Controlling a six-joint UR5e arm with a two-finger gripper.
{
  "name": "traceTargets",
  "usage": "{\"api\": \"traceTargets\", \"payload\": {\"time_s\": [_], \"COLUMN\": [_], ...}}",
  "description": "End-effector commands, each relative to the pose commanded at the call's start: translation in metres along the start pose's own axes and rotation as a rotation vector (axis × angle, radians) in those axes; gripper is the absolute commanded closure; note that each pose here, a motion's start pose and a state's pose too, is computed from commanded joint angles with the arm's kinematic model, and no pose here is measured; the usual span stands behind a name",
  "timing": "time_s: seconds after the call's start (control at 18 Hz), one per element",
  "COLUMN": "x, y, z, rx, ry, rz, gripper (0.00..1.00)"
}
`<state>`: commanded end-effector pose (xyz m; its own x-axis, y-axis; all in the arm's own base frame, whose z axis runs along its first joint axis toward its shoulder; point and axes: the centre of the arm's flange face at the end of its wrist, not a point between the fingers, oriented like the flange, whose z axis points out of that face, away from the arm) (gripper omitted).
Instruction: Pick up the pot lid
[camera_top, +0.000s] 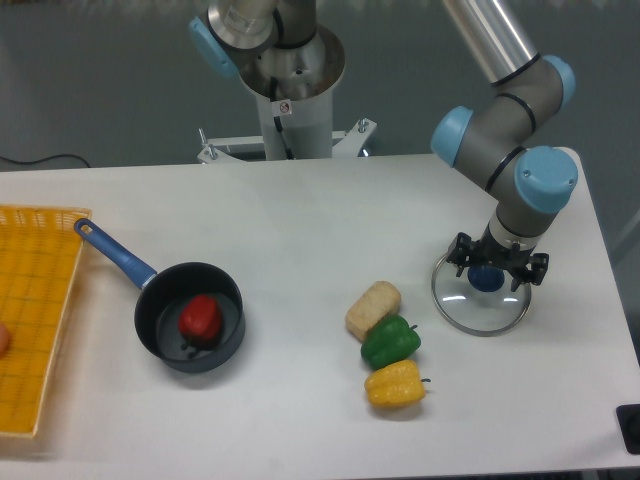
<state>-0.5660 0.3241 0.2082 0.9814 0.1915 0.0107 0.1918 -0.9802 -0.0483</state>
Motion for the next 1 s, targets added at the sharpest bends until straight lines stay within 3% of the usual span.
{"api": "traceTargets", "payload": {"time_s": [0.22,0.5,1.0], "x": [0.0007,-0.0003,0.0002], "y": [0.001,0.0027,0.0029], "z": [0.0015,0.0019,0.0015], "rx": [-0.004,-0.004,-0.004], "ry": [-0.002,-0.002,-0.002], "rz": [-0.002,-0.005,-0.006], "gripper": [0.11,0.15,0.32]}}
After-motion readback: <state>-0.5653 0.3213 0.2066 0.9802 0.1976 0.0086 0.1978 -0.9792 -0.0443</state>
